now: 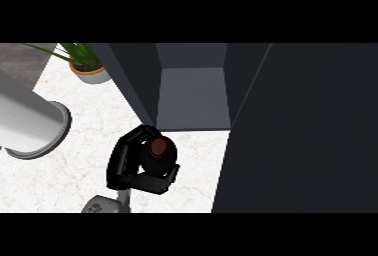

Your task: Pick up the wine, place it into the cabinet and close the cabinet

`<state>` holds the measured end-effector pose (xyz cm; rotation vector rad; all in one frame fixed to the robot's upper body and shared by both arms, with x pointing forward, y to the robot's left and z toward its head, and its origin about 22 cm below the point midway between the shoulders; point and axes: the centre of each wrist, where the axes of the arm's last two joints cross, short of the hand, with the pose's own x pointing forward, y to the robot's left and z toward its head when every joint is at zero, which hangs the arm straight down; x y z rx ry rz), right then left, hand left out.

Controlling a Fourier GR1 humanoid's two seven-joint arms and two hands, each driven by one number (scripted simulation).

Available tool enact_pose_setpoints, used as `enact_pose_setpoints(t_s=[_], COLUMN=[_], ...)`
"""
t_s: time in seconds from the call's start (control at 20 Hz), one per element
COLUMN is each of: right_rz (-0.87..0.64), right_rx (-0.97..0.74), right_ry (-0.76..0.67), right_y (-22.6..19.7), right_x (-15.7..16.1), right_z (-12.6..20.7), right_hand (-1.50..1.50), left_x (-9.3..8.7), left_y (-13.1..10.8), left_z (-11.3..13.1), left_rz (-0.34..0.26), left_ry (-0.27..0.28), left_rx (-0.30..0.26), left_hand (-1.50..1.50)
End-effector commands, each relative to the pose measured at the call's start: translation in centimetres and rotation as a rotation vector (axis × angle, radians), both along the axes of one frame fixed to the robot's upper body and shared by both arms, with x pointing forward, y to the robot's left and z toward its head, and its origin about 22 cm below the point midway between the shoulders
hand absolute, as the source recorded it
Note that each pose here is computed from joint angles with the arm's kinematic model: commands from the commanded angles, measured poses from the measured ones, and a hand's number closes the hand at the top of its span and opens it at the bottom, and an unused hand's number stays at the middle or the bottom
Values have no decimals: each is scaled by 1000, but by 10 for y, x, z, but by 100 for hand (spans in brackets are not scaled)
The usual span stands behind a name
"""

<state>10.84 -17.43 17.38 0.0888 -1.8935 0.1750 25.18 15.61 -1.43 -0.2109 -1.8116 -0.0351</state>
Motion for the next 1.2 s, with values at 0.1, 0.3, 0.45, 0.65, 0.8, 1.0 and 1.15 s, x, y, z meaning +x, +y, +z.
enact_pose_setpoints(t_s=[0.1,0.3,0.45,0.65,0.8,1.0,1.15], right_rz=[42,36,40,63,50,49,54], right_rx=[106,86,98,88,81,95,98], right_ry=[-54,-33,-21,-23,-49,-47,-39], right_y=[-4,-6,-12,-7,-15,-12,-12], right_x=[-33,-28,-43,-35,-30,-30,-37], right_z=[23,23,30,25,30,22,27], right_hand=[-150,-150,-150,-150,-150,-150,-150], left_x=[39,50,57,80,87,97,110], left_y=[-11,-15,-21,-36,-42,-47,-41], left_z=[5,12,12,19,18,13,5], left_rz=[45,28,24,8,19,13,0], left_ry=[-12,-18,-14,34,23,22,34], left_rx=[55,78,81,97,117,88,88], left_hand=[150,150,150,150,150,150,150])
